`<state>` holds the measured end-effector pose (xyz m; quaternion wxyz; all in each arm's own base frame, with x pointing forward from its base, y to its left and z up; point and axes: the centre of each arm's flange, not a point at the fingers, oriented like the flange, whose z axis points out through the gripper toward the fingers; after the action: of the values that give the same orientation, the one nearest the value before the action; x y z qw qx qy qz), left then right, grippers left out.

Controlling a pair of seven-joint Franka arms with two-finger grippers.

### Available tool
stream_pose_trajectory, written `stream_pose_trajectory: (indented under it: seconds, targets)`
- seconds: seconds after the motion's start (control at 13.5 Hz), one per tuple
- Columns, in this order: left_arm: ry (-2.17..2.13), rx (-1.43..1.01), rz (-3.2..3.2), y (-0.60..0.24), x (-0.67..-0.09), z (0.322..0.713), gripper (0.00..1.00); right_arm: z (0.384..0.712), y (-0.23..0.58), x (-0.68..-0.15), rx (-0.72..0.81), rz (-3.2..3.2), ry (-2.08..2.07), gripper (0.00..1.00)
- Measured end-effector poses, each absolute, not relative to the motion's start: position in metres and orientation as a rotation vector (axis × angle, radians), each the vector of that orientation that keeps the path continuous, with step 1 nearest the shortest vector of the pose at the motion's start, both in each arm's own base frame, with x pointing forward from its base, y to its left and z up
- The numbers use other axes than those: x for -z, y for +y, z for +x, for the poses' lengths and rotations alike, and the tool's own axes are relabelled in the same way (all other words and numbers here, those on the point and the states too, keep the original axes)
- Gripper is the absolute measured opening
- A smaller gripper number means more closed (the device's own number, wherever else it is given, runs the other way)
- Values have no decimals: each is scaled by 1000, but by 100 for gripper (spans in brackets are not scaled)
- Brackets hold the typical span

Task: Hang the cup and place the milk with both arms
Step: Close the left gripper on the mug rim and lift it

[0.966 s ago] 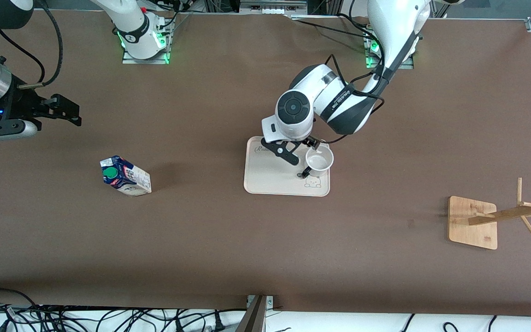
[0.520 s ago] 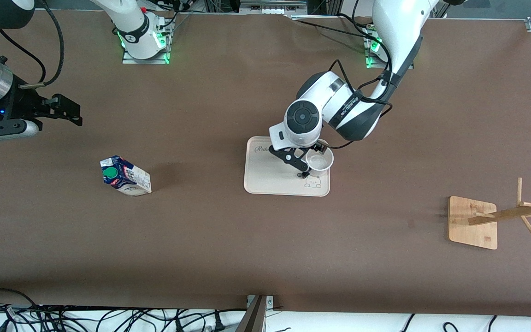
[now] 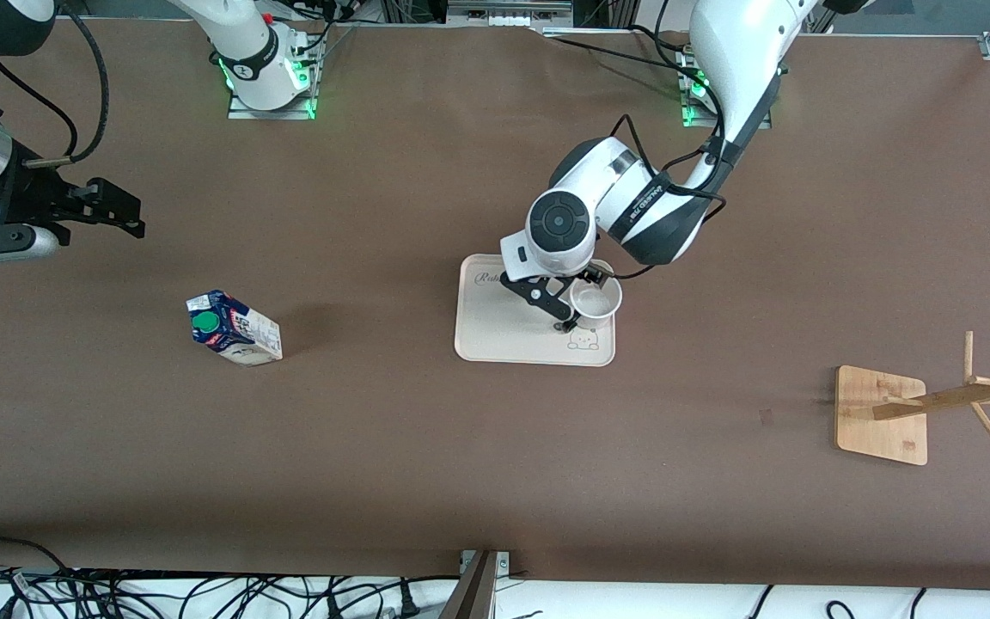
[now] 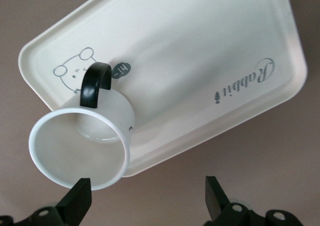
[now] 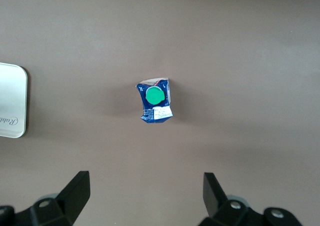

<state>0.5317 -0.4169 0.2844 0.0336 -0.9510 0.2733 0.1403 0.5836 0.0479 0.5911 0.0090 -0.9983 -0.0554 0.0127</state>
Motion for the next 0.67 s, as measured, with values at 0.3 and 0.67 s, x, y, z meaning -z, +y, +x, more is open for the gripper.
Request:
stream_pose_trajectory:
  seconds: [0.3, 0.67]
  targets:
    - [913, -381, -2811, -422, -267, 528, 100, 584, 48, -589, -44, -3120, -173, 100]
    - [952, -361, -2753, -428, -257, 523, 100, 585, 48, -590, -39, -3121, -173, 100]
